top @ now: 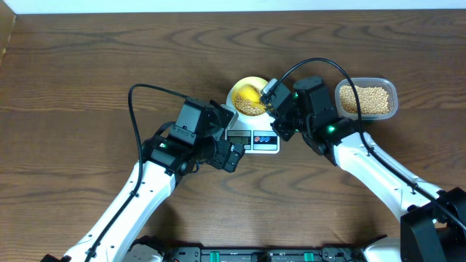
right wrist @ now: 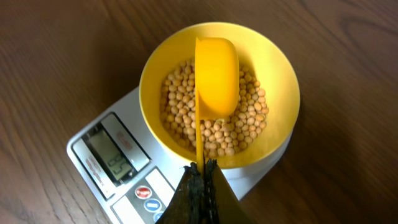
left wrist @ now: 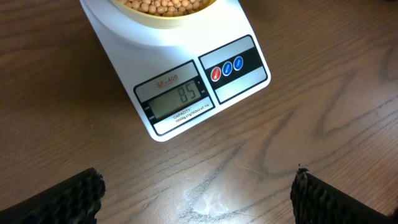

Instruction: Scoop item into bowl and weigh 50g on scale

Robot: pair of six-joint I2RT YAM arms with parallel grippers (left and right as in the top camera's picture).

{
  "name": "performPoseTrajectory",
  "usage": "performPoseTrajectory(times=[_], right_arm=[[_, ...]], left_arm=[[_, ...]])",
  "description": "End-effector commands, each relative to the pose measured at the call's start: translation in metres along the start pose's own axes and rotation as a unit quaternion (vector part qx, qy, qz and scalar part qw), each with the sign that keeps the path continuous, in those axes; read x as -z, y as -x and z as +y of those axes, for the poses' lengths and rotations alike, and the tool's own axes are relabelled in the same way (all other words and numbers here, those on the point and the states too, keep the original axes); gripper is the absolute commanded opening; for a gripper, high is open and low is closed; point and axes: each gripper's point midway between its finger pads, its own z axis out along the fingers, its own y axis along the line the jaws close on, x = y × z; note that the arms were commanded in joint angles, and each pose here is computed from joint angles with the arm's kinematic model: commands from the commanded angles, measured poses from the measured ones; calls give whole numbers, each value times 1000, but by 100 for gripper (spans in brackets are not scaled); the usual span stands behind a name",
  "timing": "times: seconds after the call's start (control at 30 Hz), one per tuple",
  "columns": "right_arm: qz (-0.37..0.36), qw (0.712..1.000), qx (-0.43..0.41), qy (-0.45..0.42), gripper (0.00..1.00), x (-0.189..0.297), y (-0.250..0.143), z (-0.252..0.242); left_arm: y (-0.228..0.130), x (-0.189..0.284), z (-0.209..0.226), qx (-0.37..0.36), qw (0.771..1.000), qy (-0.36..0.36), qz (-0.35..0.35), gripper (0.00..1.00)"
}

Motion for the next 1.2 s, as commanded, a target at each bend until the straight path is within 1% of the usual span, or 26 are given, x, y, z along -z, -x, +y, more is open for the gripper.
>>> performPoseTrajectory(times=[0.0, 0.23, 0.43, 0.6, 0.67, 0.9, 1.17], right_arm=[[-7, 1000, -26, 14, 1, -2, 4, 5], [-19, 997, -80, 8, 1, 0, 7, -6], [-35, 992, -105, 61, 1, 6, 11, -1], [-36, 990, -129, 55, 1, 8, 8, -10], [-36, 990, -128, 54, 1, 8, 8, -11], [-19, 994, -103, -6, 1, 6, 0, -30], [-1, 996, -89, 0, 1, -4, -10, -25]], left_arm=[[4, 1, -2, -6, 1000, -5, -3, 98], [4, 1, -2, -6, 1000, -5, -3, 98], [4, 1, -2, -6, 1000, -5, -2, 98], [4, 1, -2, -6, 1000, -5, -3, 98], [4, 1, -2, -6, 1000, -5, -3, 98], [4, 1, -2, -6, 1000, -5, -2, 98], [4, 1, -2, -6, 1000, -5, -3, 98]])
